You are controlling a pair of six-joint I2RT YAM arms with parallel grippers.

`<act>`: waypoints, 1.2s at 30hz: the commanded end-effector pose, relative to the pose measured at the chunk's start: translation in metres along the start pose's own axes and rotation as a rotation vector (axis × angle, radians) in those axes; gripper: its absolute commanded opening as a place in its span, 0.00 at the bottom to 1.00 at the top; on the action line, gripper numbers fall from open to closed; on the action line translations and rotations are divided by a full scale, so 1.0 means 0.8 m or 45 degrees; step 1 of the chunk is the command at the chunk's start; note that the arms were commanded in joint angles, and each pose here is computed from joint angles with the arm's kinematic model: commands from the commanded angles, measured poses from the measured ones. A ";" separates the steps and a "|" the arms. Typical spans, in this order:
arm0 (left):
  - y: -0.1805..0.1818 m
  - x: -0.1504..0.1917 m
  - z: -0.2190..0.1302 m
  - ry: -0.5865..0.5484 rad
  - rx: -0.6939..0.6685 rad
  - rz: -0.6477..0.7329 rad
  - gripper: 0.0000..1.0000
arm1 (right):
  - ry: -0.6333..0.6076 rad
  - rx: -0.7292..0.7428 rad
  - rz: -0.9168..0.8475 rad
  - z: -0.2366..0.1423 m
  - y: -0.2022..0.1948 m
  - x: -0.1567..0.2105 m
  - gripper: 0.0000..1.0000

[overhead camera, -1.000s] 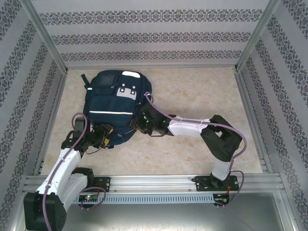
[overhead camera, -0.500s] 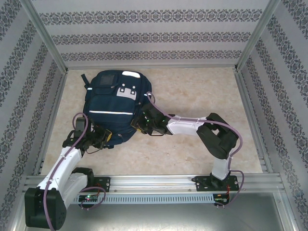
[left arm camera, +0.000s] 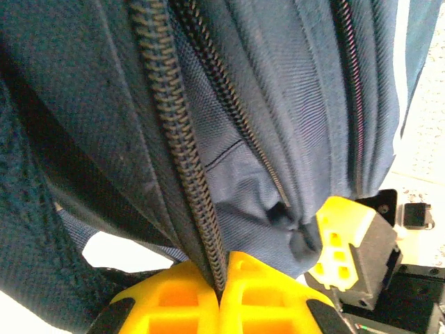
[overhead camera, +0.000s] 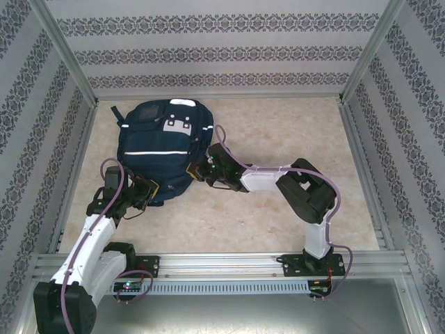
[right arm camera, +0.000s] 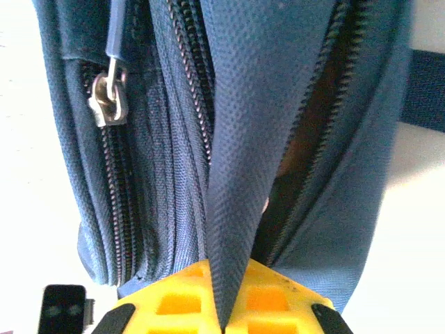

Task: Pack books, pencil case, and school supplies into a backpack

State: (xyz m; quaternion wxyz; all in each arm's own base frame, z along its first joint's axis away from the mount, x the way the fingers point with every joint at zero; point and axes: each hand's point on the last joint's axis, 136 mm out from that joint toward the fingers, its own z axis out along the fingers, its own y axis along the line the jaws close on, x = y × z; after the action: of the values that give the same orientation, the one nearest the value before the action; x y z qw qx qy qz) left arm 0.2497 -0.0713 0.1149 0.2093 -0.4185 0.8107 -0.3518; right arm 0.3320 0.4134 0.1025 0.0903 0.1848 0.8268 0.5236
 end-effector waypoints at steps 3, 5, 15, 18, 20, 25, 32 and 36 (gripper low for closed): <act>0.013 0.013 0.000 0.047 -0.015 0.066 0.00 | -0.110 -0.649 -0.105 -0.054 0.156 -0.038 0.00; 0.023 0.014 0.001 0.045 -0.043 0.076 0.00 | -0.078 -0.705 -0.131 -0.055 0.170 -0.035 0.00; 0.020 0.016 0.003 0.053 -0.017 0.071 0.00 | -0.040 -0.685 -0.027 -0.017 0.106 -0.040 0.09; 0.005 0.011 -0.002 0.038 0.012 0.084 0.00 | -0.094 -0.458 -0.012 -0.015 0.044 -0.040 0.36; -0.001 0.009 -0.004 0.033 0.022 0.088 0.00 | -0.133 -0.347 0.032 -0.023 0.004 -0.044 0.43; -0.008 0.007 -0.005 0.030 0.034 0.087 0.00 | -0.184 -0.161 0.075 -0.048 -0.057 -0.043 0.49; -0.017 0.006 -0.007 0.030 0.052 0.072 0.00 | -0.175 0.074 -0.066 -0.073 -0.071 -0.035 0.52; -0.026 0.003 -0.012 0.023 0.057 0.072 0.00 | -0.098 0.065 -0.212 -0.062 -0.052 -0.011 0.47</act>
State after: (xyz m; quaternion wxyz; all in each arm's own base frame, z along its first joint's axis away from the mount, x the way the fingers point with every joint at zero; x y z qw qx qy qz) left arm 0.2490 -0.0689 0.1115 0.2160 -0.4095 0.8181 -0.3412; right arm 0.3266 0.3415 0.0863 0.1520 0.1965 0.8244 0.5086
